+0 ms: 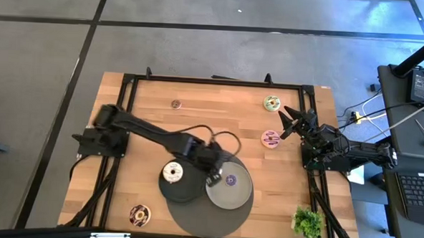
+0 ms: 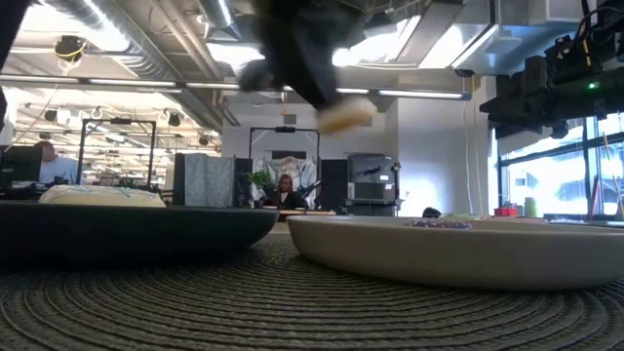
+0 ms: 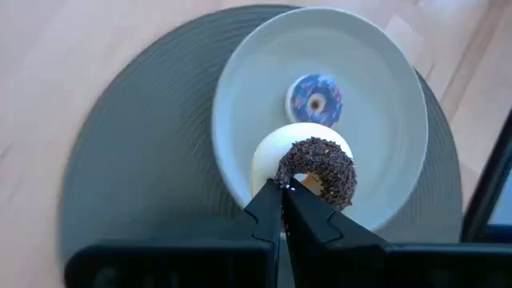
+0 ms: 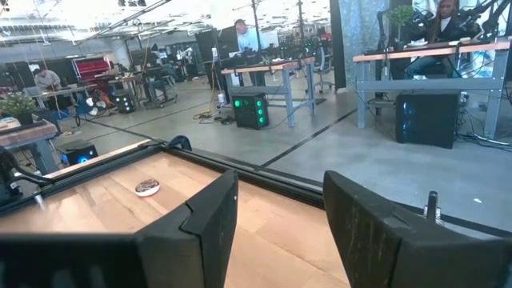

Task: Pick & Place donuts
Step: Put the small dark brown donut on the gray plate

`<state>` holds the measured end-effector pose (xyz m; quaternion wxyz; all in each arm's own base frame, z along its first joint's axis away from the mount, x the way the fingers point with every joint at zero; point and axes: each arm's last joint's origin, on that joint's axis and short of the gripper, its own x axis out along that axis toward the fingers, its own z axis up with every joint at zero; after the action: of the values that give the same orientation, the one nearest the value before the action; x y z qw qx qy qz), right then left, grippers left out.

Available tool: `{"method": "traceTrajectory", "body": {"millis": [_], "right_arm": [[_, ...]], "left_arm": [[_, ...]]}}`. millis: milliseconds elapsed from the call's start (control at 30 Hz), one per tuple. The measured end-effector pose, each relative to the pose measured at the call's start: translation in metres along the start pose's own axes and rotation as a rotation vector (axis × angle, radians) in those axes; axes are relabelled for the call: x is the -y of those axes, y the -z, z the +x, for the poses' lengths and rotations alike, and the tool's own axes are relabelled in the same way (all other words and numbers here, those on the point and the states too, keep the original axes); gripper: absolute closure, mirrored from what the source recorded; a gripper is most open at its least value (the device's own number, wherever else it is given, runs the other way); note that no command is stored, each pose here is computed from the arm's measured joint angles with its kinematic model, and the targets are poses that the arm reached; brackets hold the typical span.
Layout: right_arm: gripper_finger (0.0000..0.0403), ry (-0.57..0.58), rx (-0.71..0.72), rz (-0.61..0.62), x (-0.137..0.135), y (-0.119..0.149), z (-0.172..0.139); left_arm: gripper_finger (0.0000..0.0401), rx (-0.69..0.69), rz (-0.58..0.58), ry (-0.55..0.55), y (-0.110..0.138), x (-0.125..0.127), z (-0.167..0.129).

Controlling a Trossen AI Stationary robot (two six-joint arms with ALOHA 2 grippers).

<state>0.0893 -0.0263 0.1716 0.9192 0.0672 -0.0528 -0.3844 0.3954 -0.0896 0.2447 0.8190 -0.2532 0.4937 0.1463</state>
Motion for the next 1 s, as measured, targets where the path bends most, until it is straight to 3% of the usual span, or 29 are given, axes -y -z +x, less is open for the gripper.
{"method": "traceTrajectory", "body": {"millis": [167, 367, 700, 1000], "right_arm": [[0.0217, 0.0, 0.0, -0.001, 0.0, 0.0, 0.0], [0.0217, 0.0, 0.0, -0.003, 0.0, 0.0, 0.0], [0.0217, 0.0, 0.0, -0.028, 0.0, 0.0, 0.0], [0.0217, 0.0, 0.0, -0.03, 0.0, 0.0, 0.0]], "left_arm": [[0.0395, -0.082, 0.05, 0.016, -0.008, 0.01, 0.04], [0.0393, -0.172, 0.036, -0.002, 0.006, 0.014, 0.074], [0.0392, -0.131, -0.055, 0.011, 0.007, 0.02, 0.079], [0.0392, -0.182, -0.147, 0.037, 0.008, 0.02, 0.079]]}}
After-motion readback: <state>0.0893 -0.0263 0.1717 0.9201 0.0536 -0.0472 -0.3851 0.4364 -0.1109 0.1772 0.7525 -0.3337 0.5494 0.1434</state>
